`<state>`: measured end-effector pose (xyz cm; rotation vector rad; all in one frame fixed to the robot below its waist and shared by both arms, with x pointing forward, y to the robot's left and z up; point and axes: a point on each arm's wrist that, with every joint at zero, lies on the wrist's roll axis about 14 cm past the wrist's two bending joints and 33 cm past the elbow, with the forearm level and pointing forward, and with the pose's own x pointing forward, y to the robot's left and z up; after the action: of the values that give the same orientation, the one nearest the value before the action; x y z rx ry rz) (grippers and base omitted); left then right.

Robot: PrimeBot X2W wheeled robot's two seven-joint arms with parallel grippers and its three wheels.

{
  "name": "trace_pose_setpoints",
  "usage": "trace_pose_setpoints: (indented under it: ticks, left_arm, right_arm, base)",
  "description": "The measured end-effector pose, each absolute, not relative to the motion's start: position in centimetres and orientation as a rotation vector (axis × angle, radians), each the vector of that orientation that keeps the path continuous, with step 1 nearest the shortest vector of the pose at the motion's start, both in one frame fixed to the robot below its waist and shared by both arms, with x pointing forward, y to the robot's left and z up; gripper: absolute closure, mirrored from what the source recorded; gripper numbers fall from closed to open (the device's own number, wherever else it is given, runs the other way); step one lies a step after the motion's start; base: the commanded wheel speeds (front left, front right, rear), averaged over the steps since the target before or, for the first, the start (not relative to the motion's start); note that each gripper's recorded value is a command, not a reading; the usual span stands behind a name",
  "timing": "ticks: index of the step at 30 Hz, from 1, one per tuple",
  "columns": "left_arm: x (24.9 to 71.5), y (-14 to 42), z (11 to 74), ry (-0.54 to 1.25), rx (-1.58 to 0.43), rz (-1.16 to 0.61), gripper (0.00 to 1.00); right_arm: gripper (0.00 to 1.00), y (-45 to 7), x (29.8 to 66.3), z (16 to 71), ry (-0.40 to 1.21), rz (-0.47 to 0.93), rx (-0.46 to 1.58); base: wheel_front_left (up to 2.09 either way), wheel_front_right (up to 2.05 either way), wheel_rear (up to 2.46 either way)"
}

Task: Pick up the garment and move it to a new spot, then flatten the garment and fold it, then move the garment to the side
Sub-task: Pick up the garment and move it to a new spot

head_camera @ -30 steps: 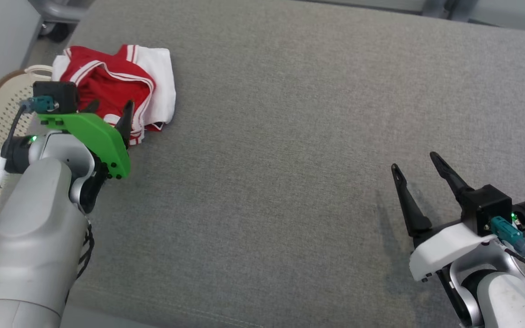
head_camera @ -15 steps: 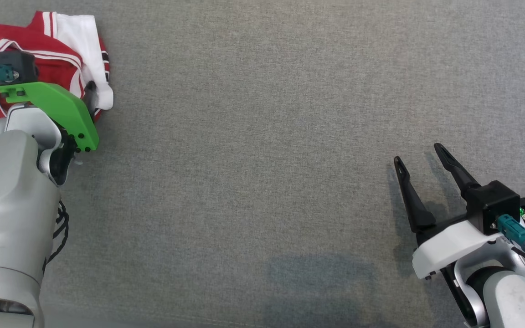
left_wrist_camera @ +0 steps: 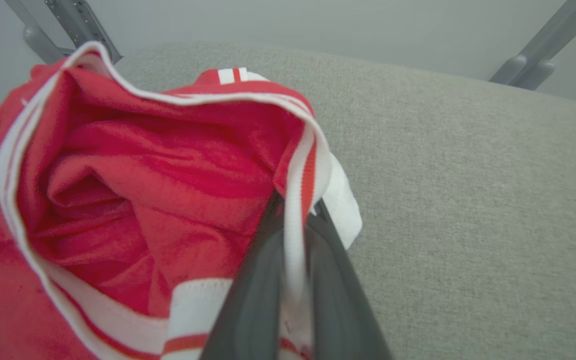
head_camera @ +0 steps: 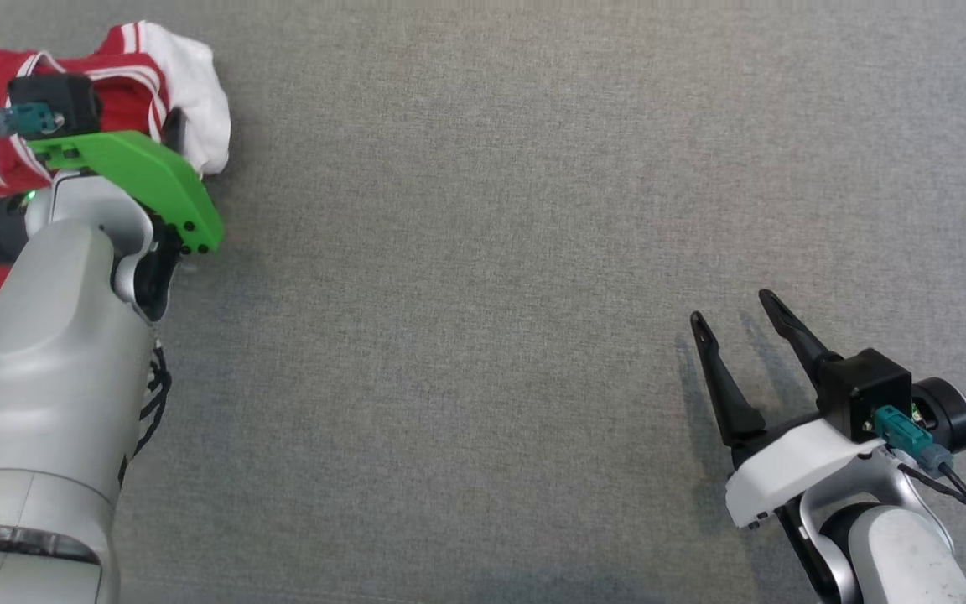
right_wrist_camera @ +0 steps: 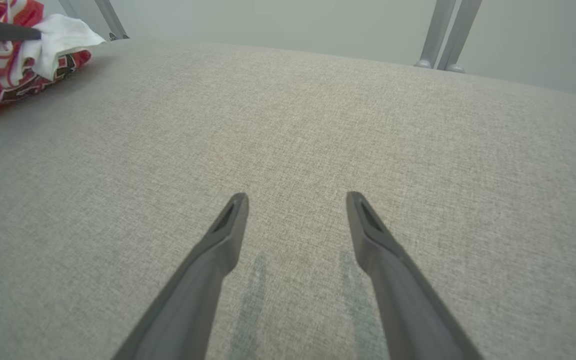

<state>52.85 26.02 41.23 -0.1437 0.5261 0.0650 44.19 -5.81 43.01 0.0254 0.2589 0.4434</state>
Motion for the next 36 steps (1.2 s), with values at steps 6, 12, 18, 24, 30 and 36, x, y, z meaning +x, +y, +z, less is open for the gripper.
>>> trace_pose_setpoints:
  ticks: [6, 12, 18, 24, 30, 36]
  left_arm:
    - [55.4, 20.9, 49.0, 0.306, -0.165, -0.076, 1.0]
    - [55.5, 13.8, 55.5, 0.154, -0.145, -0.269, 1.0]
    - [53.9, 6.0, 57.1, 0.134, -0.151, -0.458, 1.0]
    - [51.1, -2.1, 57.0, 0.146, -0.126, -0.655, 1.0]
    - [46.8, -7.9, 53.5, 0.242, -0.091, -0.808, 1.0]
    - [41.9, -12.2, 50.4, 0.36, -0.11, -0.94, 0.0]
  right_arm:
    - [0.0, -5.9, 43.1, 44.7, 0.212, 0.428, 0.05]
    - [0.0, -7.0, 41.8, 46.7, 0.16, 0.39, 0.059]
    - [0.0, -9.9, 40.3, 47.9, 0.128, 0.305, 0.061]
    - [0.0, -13.0, 38.8, 49.0, 0.093, 0.212, 0.079]
    - [0.0, -15.3, 37.3, 49.3, 0.078, 0.139, 0.095]
    - [0.0, -16.7, 36.6, 49.3, 0.07, 0.095, 0.102]
  base:
    - [0.0, 0.0, 0.0]
    - [0.0, 0.0, 0.0]
    - [0.0, 0.0, 0.0]
    - [0.0, 0.0, 0.0]
    - [0.0, 0.0, 0.0]
    - [0.0, 0.0, 0.0]
